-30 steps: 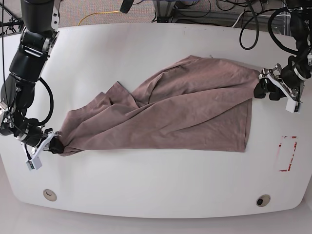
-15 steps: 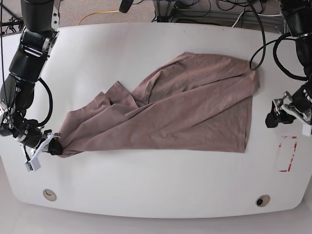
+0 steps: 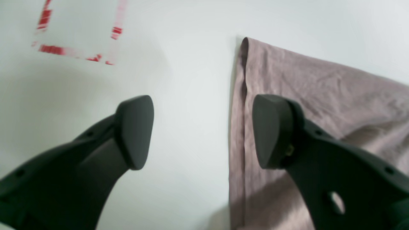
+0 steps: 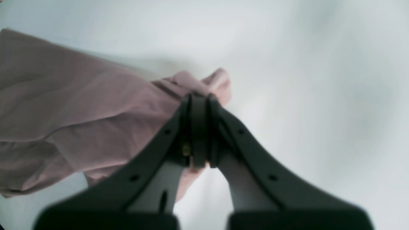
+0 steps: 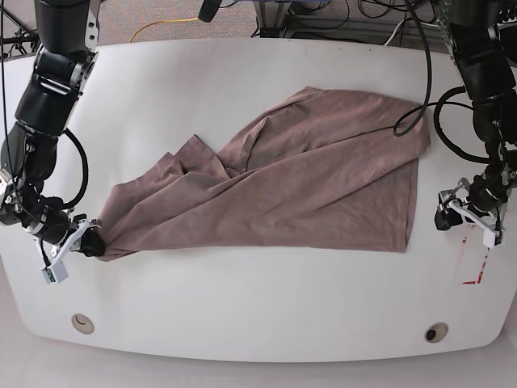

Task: Fold the T-shirt properly
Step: 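Lower the left gripper onto the shirt edge and grasp it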

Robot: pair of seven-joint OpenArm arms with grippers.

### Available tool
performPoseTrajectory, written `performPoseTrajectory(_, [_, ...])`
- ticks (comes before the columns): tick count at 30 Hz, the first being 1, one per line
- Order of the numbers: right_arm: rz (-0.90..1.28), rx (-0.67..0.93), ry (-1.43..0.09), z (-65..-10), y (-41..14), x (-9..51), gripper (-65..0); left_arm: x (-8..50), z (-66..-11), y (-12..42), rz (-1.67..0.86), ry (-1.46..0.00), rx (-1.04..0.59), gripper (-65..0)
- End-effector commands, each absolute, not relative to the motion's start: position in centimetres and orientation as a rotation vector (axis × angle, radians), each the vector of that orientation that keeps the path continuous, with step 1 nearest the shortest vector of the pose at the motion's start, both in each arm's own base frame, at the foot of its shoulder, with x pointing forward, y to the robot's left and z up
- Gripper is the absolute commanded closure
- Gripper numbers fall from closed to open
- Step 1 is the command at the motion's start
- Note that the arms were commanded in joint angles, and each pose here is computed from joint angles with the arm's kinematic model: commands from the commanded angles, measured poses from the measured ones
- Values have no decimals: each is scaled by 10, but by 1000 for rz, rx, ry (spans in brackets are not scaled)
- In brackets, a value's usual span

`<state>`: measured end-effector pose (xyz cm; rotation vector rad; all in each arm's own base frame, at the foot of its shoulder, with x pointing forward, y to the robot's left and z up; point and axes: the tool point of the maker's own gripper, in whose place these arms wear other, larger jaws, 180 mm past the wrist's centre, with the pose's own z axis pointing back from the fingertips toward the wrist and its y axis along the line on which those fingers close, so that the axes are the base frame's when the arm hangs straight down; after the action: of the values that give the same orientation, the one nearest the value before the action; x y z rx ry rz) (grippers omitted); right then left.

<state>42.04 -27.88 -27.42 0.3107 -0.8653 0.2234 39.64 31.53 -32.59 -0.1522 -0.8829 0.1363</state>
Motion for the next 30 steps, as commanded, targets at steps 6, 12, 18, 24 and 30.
performPoseTrajectory(6, [233, 296, -952, -245, -288, 430, 0, 415, -339, 321, 167, -932, -161, -446])
performPoseTrajectory(12, [204, 296, -973, -241, -296, 429, 0, 421, -358, 302, 135, -926, -253, -446])
performPoseTrajectory(18, [199, 296, -973, -241, -297, 429, 0, 430, -368, 271, 115, -916, -344, -446])
performPoseTrajectory(24, [199, 294, -963, -243, -297, 427, 0, 430, -379, 254, 131, -891, -384, -446])
performPoseTrajectory(30, [200, 293, -961, -243, -298, 427, 0, 432, -397, 246, 184, -838, -422, -446])
